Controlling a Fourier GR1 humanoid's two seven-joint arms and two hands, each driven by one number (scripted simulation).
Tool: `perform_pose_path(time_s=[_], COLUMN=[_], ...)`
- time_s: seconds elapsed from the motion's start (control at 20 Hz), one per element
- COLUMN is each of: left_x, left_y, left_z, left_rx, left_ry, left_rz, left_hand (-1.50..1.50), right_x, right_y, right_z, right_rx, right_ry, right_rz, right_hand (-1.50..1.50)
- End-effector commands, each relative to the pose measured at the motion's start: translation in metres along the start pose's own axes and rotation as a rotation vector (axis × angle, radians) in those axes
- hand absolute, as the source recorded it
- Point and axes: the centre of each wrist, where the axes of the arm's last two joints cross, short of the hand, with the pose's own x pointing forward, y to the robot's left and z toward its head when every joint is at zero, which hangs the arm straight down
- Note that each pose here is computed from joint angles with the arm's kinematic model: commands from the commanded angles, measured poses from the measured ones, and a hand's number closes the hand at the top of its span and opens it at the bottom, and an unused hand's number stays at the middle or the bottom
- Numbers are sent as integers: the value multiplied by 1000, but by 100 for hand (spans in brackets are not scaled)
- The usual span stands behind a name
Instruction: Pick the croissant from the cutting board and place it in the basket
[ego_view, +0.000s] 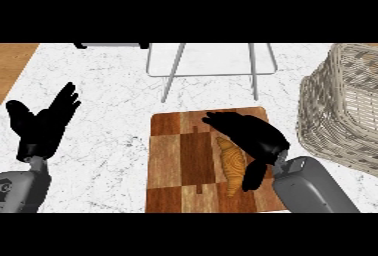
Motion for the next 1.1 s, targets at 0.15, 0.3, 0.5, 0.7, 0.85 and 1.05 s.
perform_pose_path(time_s=[0.15,0.3,0.5,0.7,0.85,1.05], left_x=[-9,1,4,-12,-11,-11], left_y=[-1,14,0,0,-10,7], left_z=[-1,17,10,-9,-9,-8], left_rx=[-15,-2,-14,19,6,10], left_ry=[0,-2,-6,-12,-11,-15], left_rz=[-15,-11,1,1,-6,2], left_hand=[0,0,0,0,0,0], right_x=[-19,-14,-13,-17,-22,-16], right_y=[4,-9,9,-2,16,30], right_z=[-1,1,10,-15,-3,20], right_rx=[49,15,40,73,84,70], right_ry=[25,-4,-3,-56,-77,-56], right_rz=[42,19,10,-30,-18,20], right_hand=[-150,-150,-150,-150,-150,-150])
